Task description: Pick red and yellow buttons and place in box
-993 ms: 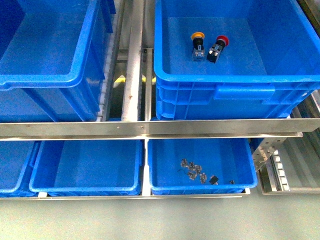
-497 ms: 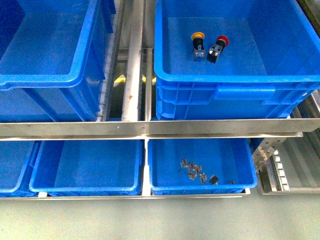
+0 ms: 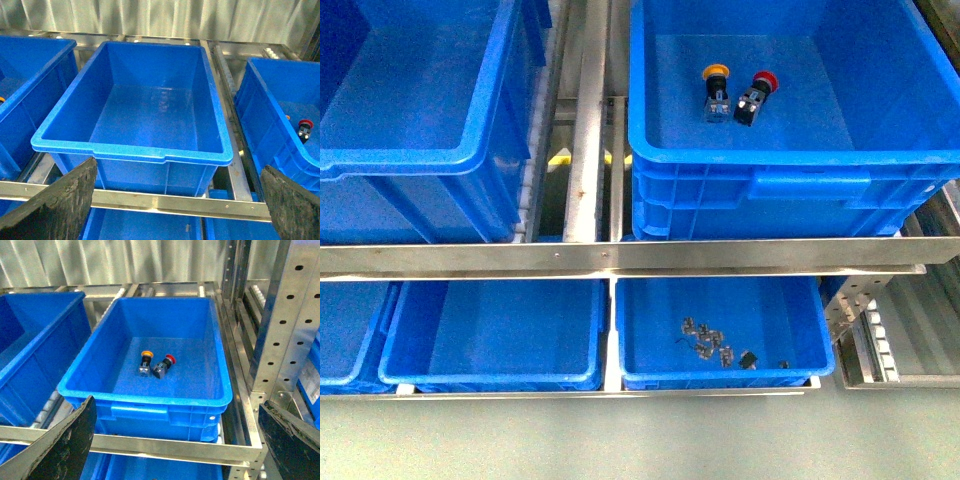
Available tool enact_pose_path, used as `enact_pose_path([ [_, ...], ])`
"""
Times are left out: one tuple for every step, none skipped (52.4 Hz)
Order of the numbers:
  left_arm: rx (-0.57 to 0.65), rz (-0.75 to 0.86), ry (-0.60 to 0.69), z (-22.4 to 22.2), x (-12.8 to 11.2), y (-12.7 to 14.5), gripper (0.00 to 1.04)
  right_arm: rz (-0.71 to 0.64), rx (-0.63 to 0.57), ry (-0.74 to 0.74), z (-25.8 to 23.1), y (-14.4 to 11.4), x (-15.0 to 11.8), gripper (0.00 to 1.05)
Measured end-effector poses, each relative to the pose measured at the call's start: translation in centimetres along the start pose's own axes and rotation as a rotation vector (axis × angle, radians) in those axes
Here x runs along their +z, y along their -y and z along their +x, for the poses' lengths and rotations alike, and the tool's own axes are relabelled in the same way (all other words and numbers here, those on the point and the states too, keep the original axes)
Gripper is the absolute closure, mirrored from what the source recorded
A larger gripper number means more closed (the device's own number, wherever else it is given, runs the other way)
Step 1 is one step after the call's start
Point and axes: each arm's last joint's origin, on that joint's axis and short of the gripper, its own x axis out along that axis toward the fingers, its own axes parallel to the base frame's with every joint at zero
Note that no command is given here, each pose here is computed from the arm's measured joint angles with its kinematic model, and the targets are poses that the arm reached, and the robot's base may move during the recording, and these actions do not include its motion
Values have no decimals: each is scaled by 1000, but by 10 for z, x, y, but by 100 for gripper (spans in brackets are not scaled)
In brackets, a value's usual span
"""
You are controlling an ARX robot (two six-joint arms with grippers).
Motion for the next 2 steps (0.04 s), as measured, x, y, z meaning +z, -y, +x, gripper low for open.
enact_pose_path([
  [0,0,0,0,0,0,8,0,0,0,0,0,0,7],
  [0,0,0,0,0,0,8,0,0,0,0,0,0,7],
])
